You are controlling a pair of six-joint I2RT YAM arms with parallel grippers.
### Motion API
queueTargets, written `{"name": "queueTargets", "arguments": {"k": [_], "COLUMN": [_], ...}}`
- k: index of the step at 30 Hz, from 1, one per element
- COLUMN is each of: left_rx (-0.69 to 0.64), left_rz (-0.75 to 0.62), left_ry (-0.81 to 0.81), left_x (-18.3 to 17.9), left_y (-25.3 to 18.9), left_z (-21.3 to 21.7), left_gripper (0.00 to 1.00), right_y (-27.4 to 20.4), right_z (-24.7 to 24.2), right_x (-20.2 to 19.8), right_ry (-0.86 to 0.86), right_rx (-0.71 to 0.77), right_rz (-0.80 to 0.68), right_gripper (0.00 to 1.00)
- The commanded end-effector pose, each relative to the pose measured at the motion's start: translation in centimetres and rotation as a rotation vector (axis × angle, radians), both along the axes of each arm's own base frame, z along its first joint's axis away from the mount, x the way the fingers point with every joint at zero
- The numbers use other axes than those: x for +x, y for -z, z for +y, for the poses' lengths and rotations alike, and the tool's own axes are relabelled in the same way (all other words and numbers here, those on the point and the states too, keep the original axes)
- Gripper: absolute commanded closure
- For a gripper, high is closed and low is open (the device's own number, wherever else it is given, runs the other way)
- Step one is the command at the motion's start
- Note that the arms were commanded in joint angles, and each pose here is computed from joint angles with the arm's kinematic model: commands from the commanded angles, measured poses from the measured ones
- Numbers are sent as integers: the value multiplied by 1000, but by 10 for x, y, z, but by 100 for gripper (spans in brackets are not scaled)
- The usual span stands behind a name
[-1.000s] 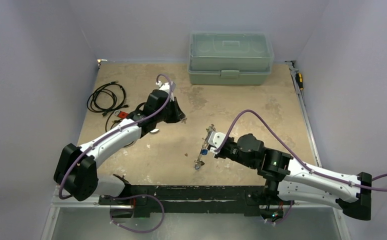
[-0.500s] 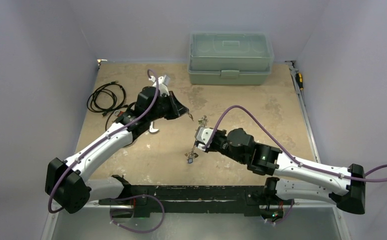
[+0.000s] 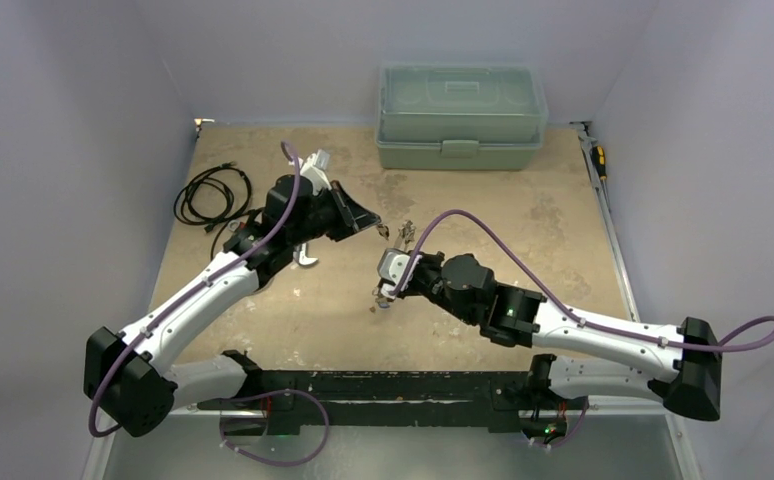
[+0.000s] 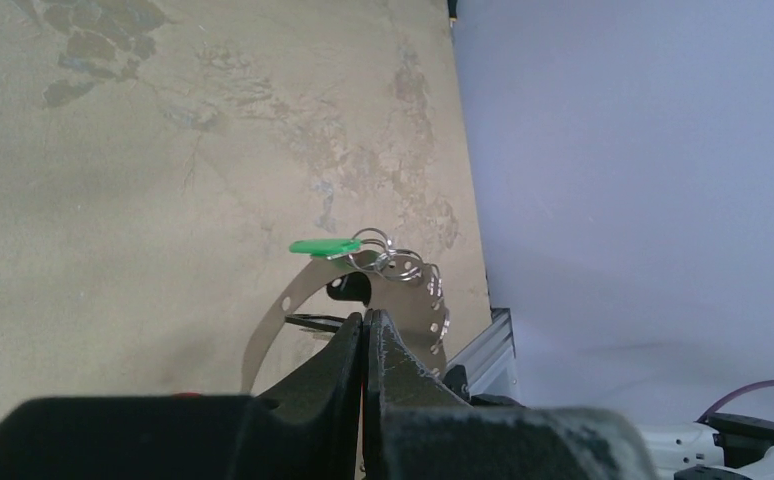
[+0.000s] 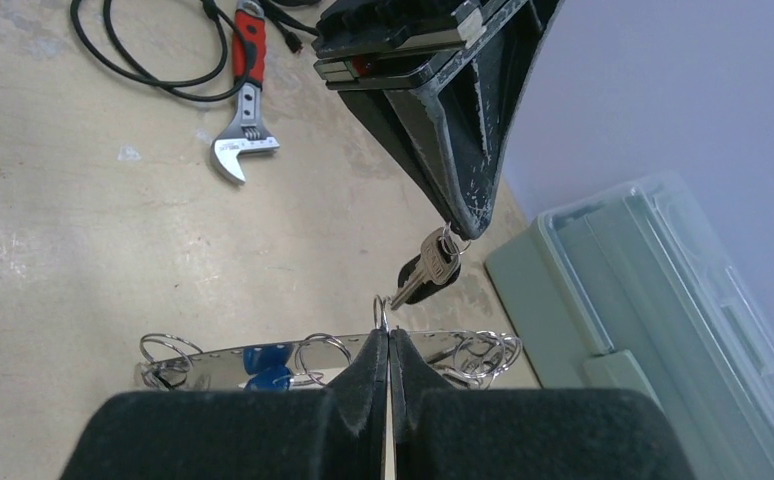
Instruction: Put the keys on the keyring
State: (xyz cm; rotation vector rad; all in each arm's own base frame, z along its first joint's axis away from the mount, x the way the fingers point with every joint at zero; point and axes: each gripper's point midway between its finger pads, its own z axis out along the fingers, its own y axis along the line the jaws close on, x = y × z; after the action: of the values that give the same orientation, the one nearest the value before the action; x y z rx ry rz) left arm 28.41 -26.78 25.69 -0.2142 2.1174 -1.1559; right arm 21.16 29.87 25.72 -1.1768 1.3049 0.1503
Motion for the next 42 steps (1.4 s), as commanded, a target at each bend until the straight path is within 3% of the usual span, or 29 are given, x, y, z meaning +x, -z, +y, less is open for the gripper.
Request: {"name": "queueTargets", "arguments": {"k": [1,19,42], "left_rx": [-91,-126,-123], "left_rz": [3,79,73], "left_ry": [10,13,45], "left_x": [-6,-17,-24], "left_y": [-15,-5,-3], "left_z": [-3,-7,-12], "left_gripper": [100,100,100], "right_y": [-51,-41,-32], "right_z": [12,23,21], "right_x": [4,13,27], "right_ry": [4,40,126], "right_rx": [156,173,146], "right_rz": [-70,-48,-52], "right_gripper": [100,100,100]}}
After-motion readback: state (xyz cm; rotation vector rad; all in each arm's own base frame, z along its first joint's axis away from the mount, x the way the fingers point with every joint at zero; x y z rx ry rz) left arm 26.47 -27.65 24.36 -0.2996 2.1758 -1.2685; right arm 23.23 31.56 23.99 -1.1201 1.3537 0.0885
